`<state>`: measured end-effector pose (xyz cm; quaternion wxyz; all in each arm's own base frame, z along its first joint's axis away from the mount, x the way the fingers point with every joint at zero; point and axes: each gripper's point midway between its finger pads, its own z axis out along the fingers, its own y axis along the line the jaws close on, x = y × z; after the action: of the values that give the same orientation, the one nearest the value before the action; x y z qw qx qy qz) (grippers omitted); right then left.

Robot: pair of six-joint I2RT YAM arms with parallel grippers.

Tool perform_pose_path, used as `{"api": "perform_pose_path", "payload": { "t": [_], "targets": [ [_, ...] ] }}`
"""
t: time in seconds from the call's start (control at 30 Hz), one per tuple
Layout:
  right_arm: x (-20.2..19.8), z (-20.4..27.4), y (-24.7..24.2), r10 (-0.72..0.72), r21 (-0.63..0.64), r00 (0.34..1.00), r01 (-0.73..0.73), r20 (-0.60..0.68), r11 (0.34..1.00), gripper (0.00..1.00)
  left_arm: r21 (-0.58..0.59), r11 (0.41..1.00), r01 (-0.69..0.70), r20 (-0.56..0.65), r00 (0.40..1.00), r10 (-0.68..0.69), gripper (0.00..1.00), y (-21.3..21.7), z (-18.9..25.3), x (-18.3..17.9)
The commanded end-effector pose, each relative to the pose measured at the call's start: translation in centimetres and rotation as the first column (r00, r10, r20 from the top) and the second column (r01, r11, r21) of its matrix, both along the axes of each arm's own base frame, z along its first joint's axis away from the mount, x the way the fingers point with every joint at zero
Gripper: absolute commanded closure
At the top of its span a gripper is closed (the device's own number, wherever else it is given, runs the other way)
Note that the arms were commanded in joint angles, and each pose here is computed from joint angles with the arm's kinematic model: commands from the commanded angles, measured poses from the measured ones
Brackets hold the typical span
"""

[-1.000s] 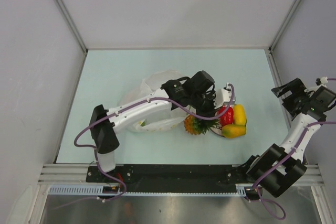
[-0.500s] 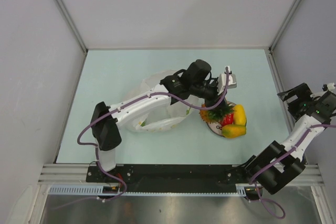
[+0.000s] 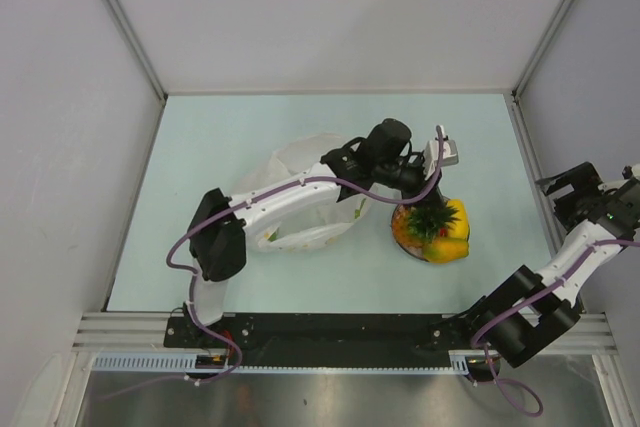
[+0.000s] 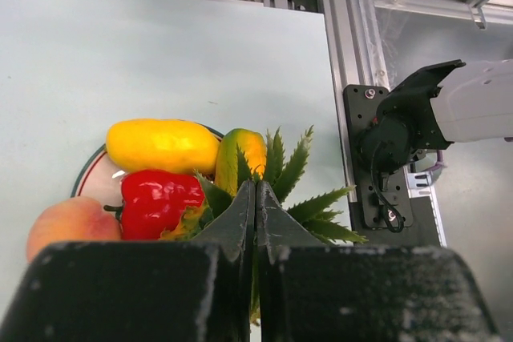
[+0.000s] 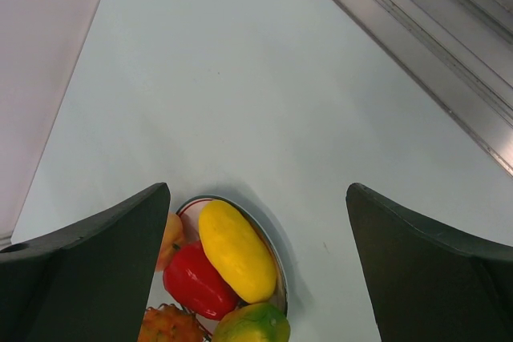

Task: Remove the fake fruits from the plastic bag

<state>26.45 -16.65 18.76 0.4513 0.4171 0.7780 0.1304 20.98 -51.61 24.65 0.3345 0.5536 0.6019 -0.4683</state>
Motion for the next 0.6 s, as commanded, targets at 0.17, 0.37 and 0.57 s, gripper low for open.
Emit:
{"api": "perform_pose_path", "payload": {
  "t": [0.17,0.37,0.57],
  "targets": [
    [0.3,0.1,-0.1,0.008,0.027,1.000,-0.008,0.012,1.000,0.03,-0.051,0.998,0.041,-0.020,0.999,-0.042,1.00,-1.5,0.6,-0.1],
    [0.2,0.2,-0.2,0.001,0.024,1.000,-0.001,0.012,1.000,0.03,-0.032,0.998,0.051,-0.039,0.998,-0.052,1.00,-1.0,-0.9,-0.5],
    [-0.2,0.2,-0.4,-0.013,0.026,1.000,0.012,0.007,1.000,0.03,-0.051,0.997,0.049,-0.043,0.998,-0.051,0.99,-1.0,-0.3,-0.1]
  ]
}}
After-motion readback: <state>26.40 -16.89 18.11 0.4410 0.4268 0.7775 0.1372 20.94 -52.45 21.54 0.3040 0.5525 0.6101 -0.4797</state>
